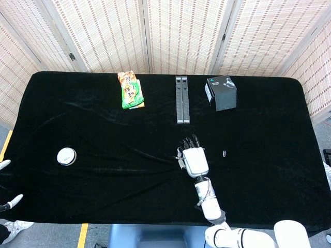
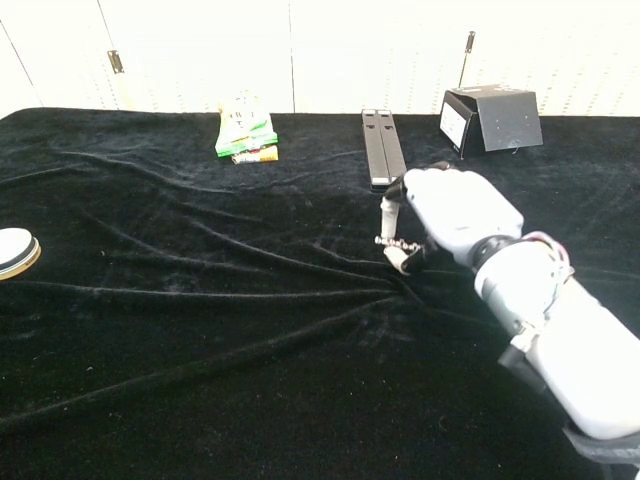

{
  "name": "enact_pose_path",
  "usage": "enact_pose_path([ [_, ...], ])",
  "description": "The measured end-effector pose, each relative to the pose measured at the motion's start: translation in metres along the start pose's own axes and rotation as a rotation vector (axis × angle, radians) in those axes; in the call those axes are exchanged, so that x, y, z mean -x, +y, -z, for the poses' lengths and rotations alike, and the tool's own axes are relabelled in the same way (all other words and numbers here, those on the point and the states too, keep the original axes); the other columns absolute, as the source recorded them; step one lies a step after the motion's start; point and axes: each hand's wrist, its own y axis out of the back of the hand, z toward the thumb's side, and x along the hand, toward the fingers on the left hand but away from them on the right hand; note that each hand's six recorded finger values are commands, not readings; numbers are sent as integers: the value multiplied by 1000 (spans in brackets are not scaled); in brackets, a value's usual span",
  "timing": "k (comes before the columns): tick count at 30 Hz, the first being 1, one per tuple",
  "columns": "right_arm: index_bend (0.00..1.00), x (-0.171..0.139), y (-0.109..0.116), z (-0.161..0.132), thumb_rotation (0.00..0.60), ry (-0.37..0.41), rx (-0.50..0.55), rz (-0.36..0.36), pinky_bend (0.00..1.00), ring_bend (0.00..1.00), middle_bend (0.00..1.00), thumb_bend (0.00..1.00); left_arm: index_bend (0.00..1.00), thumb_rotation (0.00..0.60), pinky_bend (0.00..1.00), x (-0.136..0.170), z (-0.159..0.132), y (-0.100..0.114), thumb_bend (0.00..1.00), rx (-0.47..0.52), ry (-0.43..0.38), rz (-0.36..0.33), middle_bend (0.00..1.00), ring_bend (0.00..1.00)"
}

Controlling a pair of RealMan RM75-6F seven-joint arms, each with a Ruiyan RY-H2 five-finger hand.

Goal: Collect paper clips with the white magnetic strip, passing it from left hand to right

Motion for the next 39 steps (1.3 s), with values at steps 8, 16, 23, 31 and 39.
enact_pose_path([
  [8,901,-7,21,22,600,-18,-20,43,63,171,277,470,137,600,0,0,0,-1,243,-8,6,-7,205,101],
  [16,901,-12,26,68,600,-89,-103,28,63,171,278,470,137,600,0,-1,-2,-4,243,-24,14,-4,205,101],
  [23,905,-16,21,110,600,-167,-118,-3,63,169,281,470,136,600,0,-4,-2,-7,243,-38,29,3,205,102],
  [31,906,-13,13,135,600,-199,-106,-20,63,170,281,470,136,600,0,-9,-1,-10,243,-48,46,11,205,102],
  [39,906,-4,0,133,600,-190,-93,-33,63,171,282,471,136,600,0,-12,2,-11,243,-49,59,16,205,102],
])
